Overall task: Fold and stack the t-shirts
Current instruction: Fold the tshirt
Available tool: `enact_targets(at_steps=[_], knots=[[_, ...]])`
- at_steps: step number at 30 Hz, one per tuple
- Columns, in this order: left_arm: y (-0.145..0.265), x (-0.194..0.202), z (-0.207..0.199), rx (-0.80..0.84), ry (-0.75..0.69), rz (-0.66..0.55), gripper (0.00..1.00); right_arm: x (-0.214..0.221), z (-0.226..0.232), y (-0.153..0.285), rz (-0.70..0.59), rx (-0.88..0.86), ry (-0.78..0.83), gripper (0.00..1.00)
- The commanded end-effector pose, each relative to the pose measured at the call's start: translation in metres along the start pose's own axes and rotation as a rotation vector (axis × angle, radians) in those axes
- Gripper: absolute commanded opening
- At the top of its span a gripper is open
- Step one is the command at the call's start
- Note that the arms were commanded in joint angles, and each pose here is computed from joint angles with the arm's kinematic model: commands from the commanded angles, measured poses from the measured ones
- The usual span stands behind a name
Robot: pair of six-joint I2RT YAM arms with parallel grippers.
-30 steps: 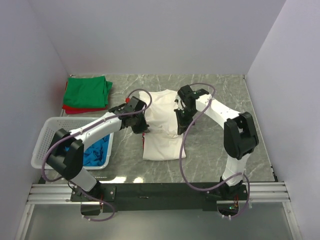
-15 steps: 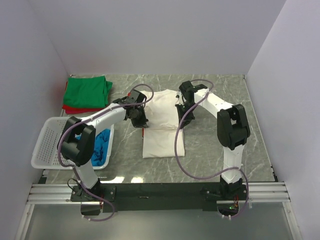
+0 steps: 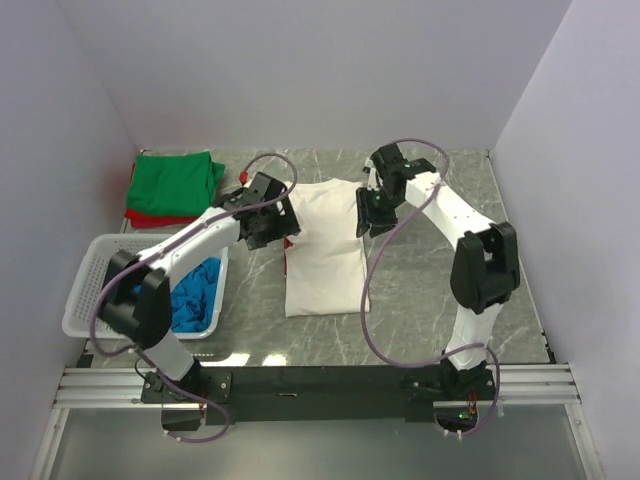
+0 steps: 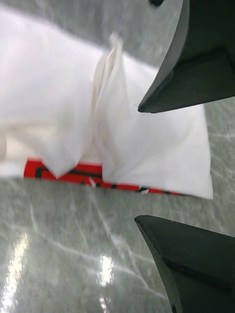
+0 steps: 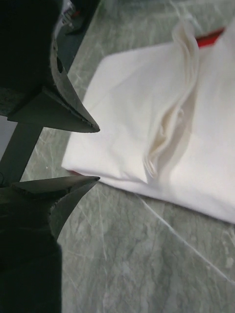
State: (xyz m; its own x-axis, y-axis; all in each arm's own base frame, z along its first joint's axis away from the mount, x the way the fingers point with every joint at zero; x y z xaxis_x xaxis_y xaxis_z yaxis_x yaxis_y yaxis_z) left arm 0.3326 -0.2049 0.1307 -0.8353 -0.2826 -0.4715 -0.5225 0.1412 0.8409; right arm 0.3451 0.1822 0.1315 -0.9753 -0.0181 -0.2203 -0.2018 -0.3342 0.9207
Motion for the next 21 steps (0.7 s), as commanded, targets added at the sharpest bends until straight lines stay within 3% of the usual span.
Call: enact_targets(at_steps=[1,9,17,21], knots=[[0.036,-0.011,-0.031,0.174,0.004,-0.110,0.91,0.009,0.019,0.020,-0.035,-0.103,0.015,0.48],[0.014,0.067,-0.045,0.271,-0.048,0.056,0.92,0.029,0.057,-0.018,0.146,-0.279,0.078,0.45],[-0.006,0.054,-0.073,0.353,-0.072,0.024,0.95,0.009,0.044,-0.055,0.153,-0.188,0.041,0.44],[-0.040,0.054,-0.068,0.269,-0.097,0.071,0.96,0.003,0.030,-0.065,0.128,-0.115,0.020,0.44]])
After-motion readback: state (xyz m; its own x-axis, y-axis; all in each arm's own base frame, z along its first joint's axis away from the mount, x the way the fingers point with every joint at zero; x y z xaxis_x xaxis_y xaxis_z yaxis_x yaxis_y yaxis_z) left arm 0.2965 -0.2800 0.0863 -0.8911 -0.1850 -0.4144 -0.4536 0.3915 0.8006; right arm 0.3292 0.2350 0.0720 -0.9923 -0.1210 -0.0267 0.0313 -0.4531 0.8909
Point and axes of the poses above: each gripper's point midway between its finger pads, its own y axis back along the fingers, its own z axis along the line the jaws close on, x = y × z, the point moved 2 cm from there along y, back along the fingers, and after that the axes turned 5 degrees about -y, right-handed, at the moved point
